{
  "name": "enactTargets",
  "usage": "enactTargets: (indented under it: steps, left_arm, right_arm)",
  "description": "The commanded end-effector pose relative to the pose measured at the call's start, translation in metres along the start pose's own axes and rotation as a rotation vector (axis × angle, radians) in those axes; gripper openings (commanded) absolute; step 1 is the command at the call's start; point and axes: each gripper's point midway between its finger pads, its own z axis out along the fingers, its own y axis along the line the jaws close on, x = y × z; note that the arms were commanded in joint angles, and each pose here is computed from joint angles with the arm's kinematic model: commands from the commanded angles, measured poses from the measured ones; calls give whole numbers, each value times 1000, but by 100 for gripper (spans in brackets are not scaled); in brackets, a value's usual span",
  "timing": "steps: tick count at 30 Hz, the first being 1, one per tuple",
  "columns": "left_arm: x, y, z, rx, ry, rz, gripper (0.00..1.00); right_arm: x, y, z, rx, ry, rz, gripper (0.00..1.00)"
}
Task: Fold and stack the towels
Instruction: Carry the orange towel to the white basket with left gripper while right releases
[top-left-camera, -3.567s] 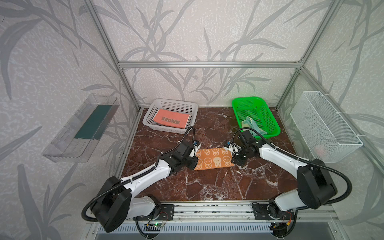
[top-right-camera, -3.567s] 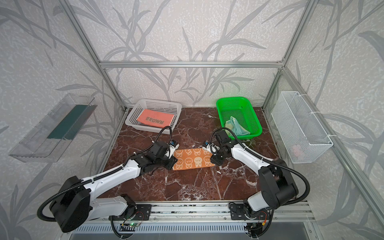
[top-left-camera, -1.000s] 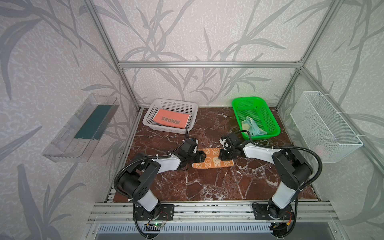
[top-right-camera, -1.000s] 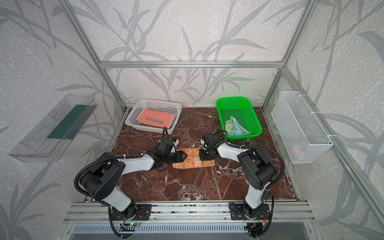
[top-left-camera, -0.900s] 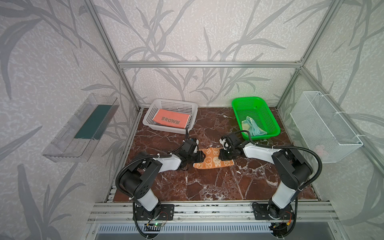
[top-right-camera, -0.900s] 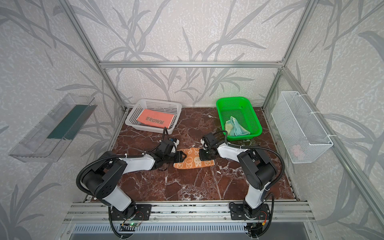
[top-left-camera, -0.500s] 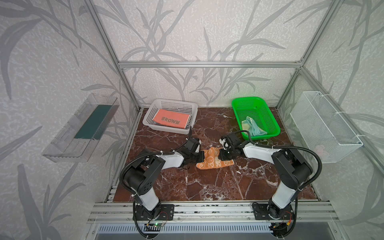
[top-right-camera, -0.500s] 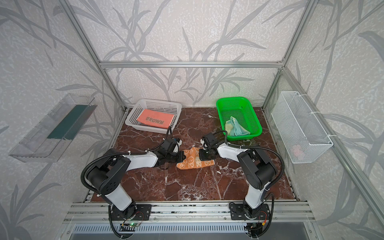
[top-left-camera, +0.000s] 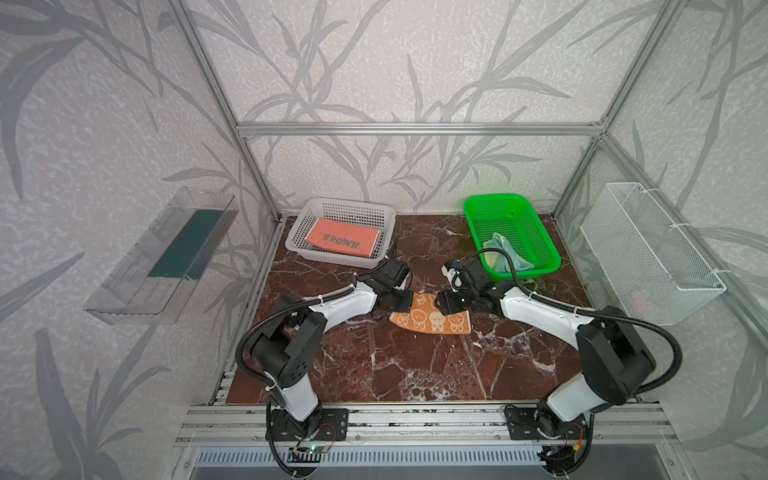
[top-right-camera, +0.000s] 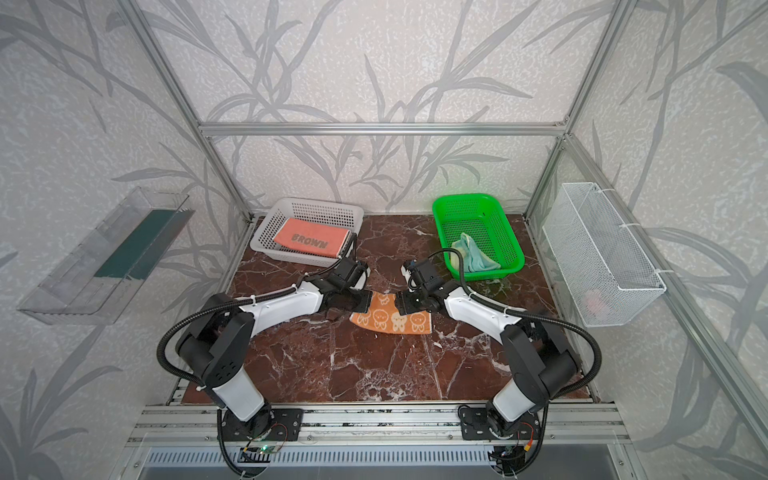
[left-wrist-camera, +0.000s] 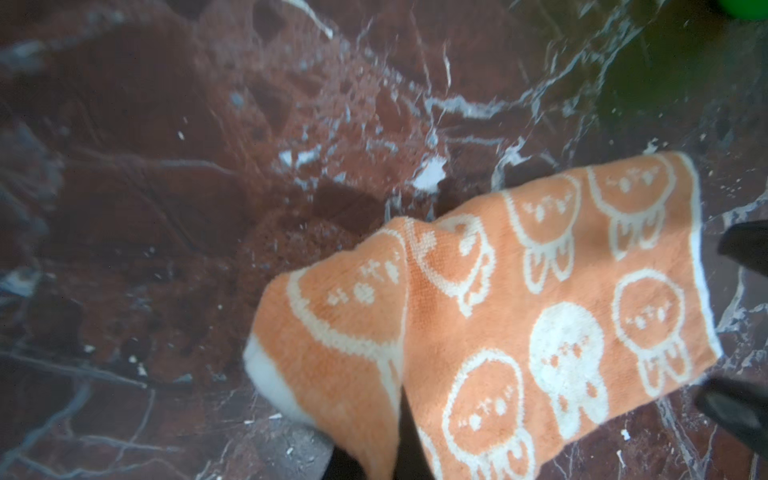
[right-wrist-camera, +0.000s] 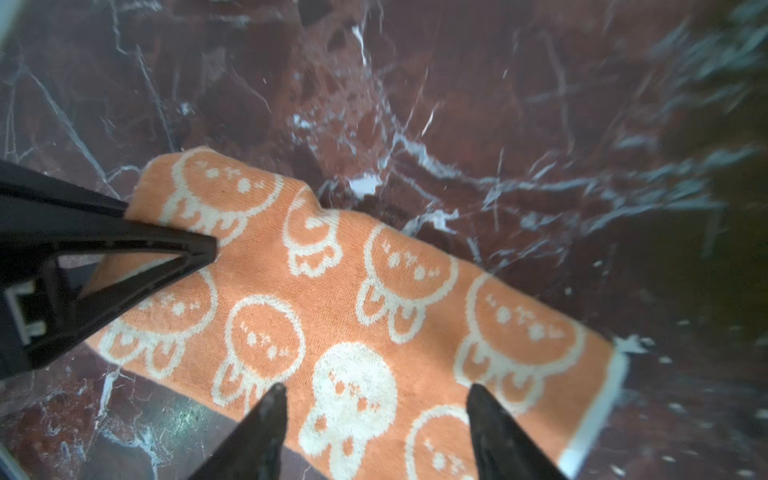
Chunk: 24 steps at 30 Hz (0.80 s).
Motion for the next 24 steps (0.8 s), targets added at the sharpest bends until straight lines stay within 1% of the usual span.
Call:
enactTargets:
  steps: [1, 2, 7, 9, 10, 12, 16, 24]
  left_arm:
    - [-13, 5, -8, -66, 36, 101, 0]
    - [-20, 5, -10, -74, 40, 116, 0]
    - [-54, 4, -18, -103, 47, 184, 0]
    - [-69, 7, -22, -120, 44, 197, 0]
    - [-76, 10, -24, -147, 44, 193, 0]
    - [-91, 19, -28, -201, 39, 219, 0]
    - [-120, 30, -35, -246, 48, 256, 0]
    - [-171, 58, -49, -293, 38, 259, 0]
  right_arm:
    - [-12, -15, -26, 88, -97, -90, 97]
    - [-14, -17, -31, 91, -129, -99, 99]
    - [-22, -23, -59, 110, -290, -94, 99]
    - [-24, -21, -69, 96, -359, -109, 99]
    - [-24, -20, -71, 88, -382, -118, 99]
    - [-25, -18, -75, 72, -421, -131, 99]
    - [-23, -16, -71, 61, -410, -161, 99]
    - [-14, -12, -44, 16, -337, -164, 99]
